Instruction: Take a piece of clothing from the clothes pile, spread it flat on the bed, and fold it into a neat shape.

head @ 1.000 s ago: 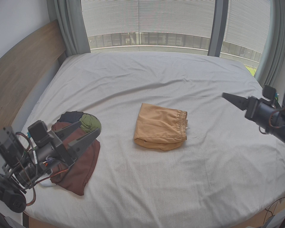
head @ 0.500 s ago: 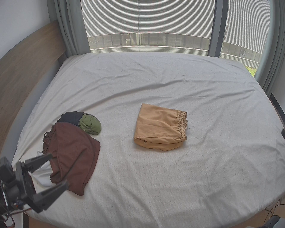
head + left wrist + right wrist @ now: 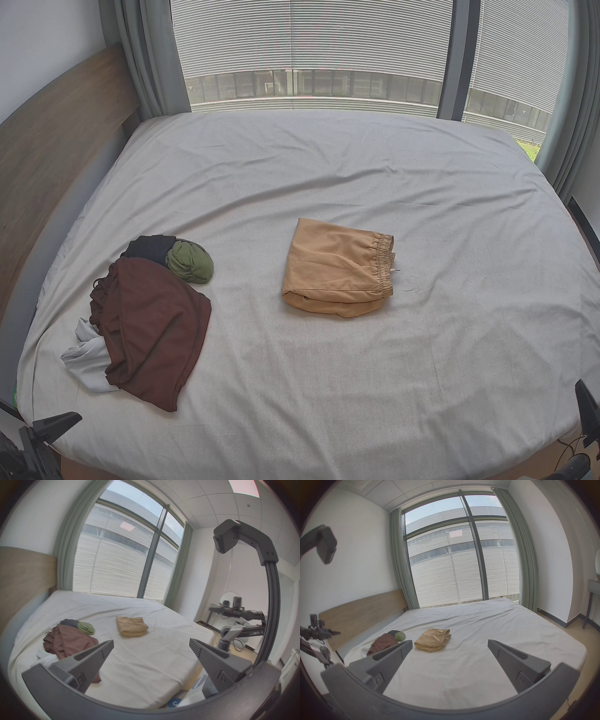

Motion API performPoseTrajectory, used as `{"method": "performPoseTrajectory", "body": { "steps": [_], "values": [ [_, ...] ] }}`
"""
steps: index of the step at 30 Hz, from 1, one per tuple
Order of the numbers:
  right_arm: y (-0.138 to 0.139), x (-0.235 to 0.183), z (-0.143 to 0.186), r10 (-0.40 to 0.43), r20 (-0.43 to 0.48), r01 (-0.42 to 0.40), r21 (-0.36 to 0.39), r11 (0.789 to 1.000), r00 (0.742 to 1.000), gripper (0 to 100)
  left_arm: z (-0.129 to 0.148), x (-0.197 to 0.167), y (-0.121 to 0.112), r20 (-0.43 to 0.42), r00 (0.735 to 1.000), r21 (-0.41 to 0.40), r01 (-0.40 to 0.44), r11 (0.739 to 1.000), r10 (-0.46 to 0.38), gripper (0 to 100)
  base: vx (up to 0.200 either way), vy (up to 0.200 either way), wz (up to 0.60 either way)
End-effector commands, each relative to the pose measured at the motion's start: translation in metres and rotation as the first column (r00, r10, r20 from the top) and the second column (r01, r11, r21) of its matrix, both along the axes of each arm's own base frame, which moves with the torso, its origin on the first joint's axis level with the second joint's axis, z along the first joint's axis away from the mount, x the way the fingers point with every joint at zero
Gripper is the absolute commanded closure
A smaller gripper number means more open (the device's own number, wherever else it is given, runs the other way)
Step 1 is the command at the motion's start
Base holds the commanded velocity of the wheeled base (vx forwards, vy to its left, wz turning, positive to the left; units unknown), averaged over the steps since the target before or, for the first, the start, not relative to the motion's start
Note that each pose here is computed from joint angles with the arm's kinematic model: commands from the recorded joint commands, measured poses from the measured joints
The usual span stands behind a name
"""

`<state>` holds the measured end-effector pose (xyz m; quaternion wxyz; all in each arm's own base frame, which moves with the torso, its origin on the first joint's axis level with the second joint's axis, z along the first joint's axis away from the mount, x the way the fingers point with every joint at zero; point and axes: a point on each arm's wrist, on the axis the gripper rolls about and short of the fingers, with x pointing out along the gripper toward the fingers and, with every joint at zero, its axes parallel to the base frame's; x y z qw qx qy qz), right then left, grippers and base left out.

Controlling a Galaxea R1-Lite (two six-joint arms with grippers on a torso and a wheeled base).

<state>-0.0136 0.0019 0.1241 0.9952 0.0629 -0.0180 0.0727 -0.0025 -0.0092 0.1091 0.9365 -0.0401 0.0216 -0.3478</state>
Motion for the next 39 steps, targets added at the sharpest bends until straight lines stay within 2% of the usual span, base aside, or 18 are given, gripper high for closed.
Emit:
{"method": "performPoseTrajectory", "body": {
  "steps": [1, 2, 3, 6, 11, 13, 15, 17, 19, 20, 23, 25, 33, 39],
  "values": [
    [-0.001, -0.009, -0.042, -0.078, 0.025, 0.08, -0.072, 0.994, 0.997, 0, -0.023, -0.015, 0.009, 0.017, 0.975, -0.011, -0.223, 0.975, 0.224, 0, 0.0, 0.0, 0.0],
    [-0.001, -0.009, -0.042, -0.082, 0.023, 0.084, -0.086, 0.993, 0.996, 0, -0.024, -0.015, 0.01, -0.01, 0.963, -0.009, -0.268, 0.963, 0.268, 0, 0.0, 0.0, 0.0],
    [-0.001, -0.009, -0.042, -0.081, 0.024, 0.083, -0.102, 0.991, 0.996, 0, -0.025, -0.014, 0.01, -0.031, 0.935, -0.011, -0.355, 0.935, 0.354, 0, 0.0, 0.0, 0.0],
    [-0.001, -0.009, -0.043, -0.08, 0.007, 0.081, -0.087, 0.993, 0.997, 0, -0.025, -0.014, 0.009, -0.03, 0.891, -0.014, -0.454, 0.891, 0.454, 0, 0.0, 0.0, 0.0],
    [-0.001, -0.009, -0.042, -0.089, 0.013, 0.09, -0.08, 0.993, 0.996, 0, -0.026, -0.013, 0.009, -0.007, 0.884, 0.02, -0.467, 0.884, 0.467, 0, 0.0, 0.0, 0.0],
    [-0.001, -0.009, -0.042, -0.086, 0.023, 0.088, -0.078, 0.993, 0.996, 0, -0.026, -0.013, 0.011, 0.004, 0.829, 0.037, -0.558, 0.829, 0.559, 0, 0.0, 0.0, 0.0],
    [-0.001, -0.009, -0.042, -0.118, 0.024, 0.119, -0.034, 0.992, 0.993, 0, -0.027, -0.013, 0.011, 0.004, 0.775, 0.054, -0.631, 0.774, 0.632, 0, 0.0, 0.0, 0.0],
    [-0.002, -0.009, -0.042, -0.15, 0.019, 0.15, -0.025, 0.988, 0.989, 0, -0.032, -0.015, 0.011, 0.007, 0.753, 0.094, -0.655, 0.75, 0.658, 0, 0.0, 0.0, 0.0],
    [-0.002, -0.009, -0.043, -0.153, 0.015, 0.154, -0.036, 0.987, 0.988, 0, -0.034, -0.018, 0.009, 0.059, 0.764, 0.096, -0.645, 0.758, 0.642, 0, 0.0, 0.0, 0.0],
    [-0.002, -0.009, -0.043, -0.148, 0.012, 0.149, -0.066, 0.987, 0.989, 0, -0.033, -0.02, 0.009, 0.093, 0.774, 0.087, -0.633, 0.769, 0.627, 0, 0.0, 0.0, 0.0],
    [-0.002, -0.009, -0.048, -0.136, -0.035, 0.128, -0.173, 0.977, 0.99, 0, -0.033, -0.02, 0.009, 0.072, 0.772, 0.067, -0.635, 0.769, 0.631, 0, 0.0, 0.0, 0.0],
    [-0.002, -0.01, -0.048, -0.146, -0.054, 0.137, -0.144, 0.98, 0.988, 0, -0.033, -0.02, 0.009, 0.071, 0.772, 0.066, -0.635, 0.769, 0.632, 0, 0.0, 0.0, 0.0],
    [-0.002, -0.009, -0.048, -0.144, -0.023, 0.14, -0.113, 0.984, 0.989, 0, -0.034, -0.02, 0.009, 0.076, 0.774, 0.074, -0.633, 0.771, 0.629, 0, 0.0, 0.0, 0.0],
    [-0.002, -0.009, -0.048, -0.14, -0.024, 0.135, -0.137, 0.981, 0.99, 0, -0.033, -0.02, 0.009, 0.075, 0.771, 0.07, -0.637, 0.768, 0.632, 0, 0.0, 0.0, 0.0]
  ]
}}
